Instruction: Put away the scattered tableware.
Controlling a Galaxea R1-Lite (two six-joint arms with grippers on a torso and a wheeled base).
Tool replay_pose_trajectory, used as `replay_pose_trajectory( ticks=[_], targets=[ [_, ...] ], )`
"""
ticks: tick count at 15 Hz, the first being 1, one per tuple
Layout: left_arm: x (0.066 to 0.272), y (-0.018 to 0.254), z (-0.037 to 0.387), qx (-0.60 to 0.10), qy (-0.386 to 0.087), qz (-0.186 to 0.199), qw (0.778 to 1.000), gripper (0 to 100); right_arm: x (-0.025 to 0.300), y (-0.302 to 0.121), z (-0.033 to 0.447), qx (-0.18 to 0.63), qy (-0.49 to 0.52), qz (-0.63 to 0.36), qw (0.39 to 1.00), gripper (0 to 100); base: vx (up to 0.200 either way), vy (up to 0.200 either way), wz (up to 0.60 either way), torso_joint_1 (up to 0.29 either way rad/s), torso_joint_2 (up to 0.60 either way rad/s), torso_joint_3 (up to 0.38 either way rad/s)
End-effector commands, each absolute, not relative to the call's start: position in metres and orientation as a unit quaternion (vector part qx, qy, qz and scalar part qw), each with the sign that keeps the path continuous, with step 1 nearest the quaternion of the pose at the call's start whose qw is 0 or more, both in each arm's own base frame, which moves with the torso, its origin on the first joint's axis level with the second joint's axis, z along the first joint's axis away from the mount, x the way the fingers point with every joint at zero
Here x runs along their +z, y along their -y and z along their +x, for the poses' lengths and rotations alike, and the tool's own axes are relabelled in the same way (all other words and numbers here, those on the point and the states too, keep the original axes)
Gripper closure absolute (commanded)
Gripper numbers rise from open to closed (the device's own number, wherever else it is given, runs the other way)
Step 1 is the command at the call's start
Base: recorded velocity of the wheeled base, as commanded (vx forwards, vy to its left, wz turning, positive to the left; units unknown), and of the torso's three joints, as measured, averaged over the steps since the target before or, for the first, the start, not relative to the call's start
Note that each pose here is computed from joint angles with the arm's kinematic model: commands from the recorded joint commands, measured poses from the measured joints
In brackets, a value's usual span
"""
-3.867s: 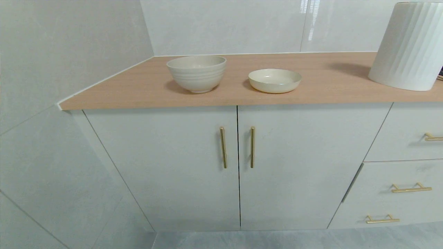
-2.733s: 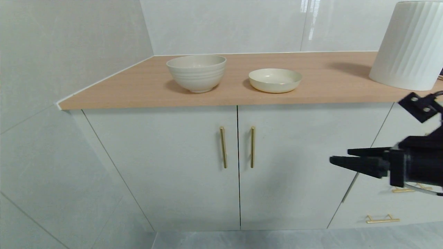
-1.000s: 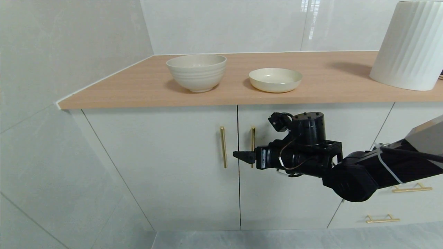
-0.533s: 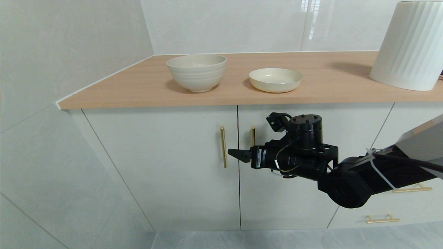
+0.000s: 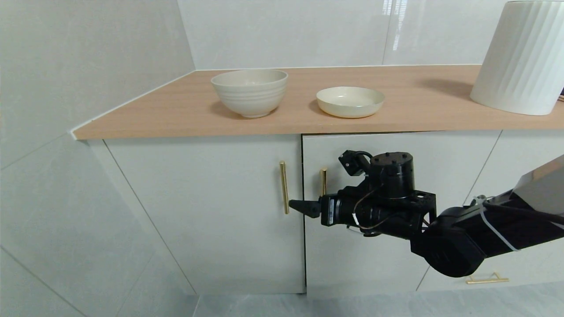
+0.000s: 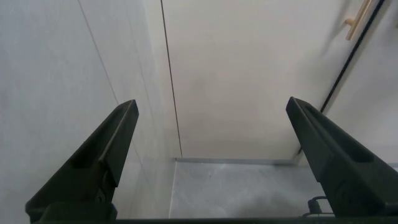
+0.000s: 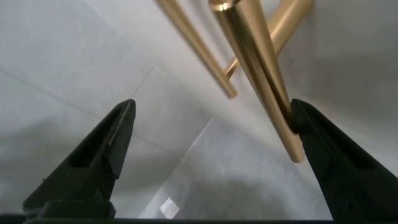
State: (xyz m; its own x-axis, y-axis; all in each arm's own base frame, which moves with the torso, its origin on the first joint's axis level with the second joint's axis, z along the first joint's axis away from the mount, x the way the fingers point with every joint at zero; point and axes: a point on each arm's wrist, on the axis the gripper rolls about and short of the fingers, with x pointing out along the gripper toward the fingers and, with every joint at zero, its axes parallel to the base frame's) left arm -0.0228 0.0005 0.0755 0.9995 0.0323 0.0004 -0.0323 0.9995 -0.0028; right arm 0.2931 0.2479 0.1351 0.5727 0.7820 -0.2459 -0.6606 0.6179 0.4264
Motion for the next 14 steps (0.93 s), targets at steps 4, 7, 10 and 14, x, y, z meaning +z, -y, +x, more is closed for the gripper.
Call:
replay_pose_trajectory(
  ticks=[4, 7, 10, 14],
  targets=[
    [0.075, -0.001, -0.023, 0.016, 0.0, -0.002, 1.0, 0, 0.139, -0.232, 0.271, 0.433, -0.225, 0.143, 0.861, 0, 0.0, 0.0, 0.0, 0.0, 0.0, 0.0],
    [0.075, -0.001, -0.023, 0.016, 0.0, -0.002, 1.0, 0, 0.142, -0.225, 0.251, 0.444, -0.233, 0.139, 0.854, 0, 0.0, 0.0, 0.0, 0.0, 0.0, 0.0],
    [0.075, -0.001, -0.023, 0.016, 0.0, -0.002, 1.0, 0, 0.15, -0.222, 0.236, 0.459, -0.228, 0.136, 0.848, 0, 0.0, 0.0, 0.0, 0.0, 0.0, 0.0],
    [0.075, 0.0, -0.023, 0.015, 0.0, 0.009, 1.0, 0, 0.144, -0.223, 0.226, 0.465, -0.241, 0.13, 0.842, 0, 0.0, 0.0, 0.0, 0.0, 0.0, 0.0]
  ],
)
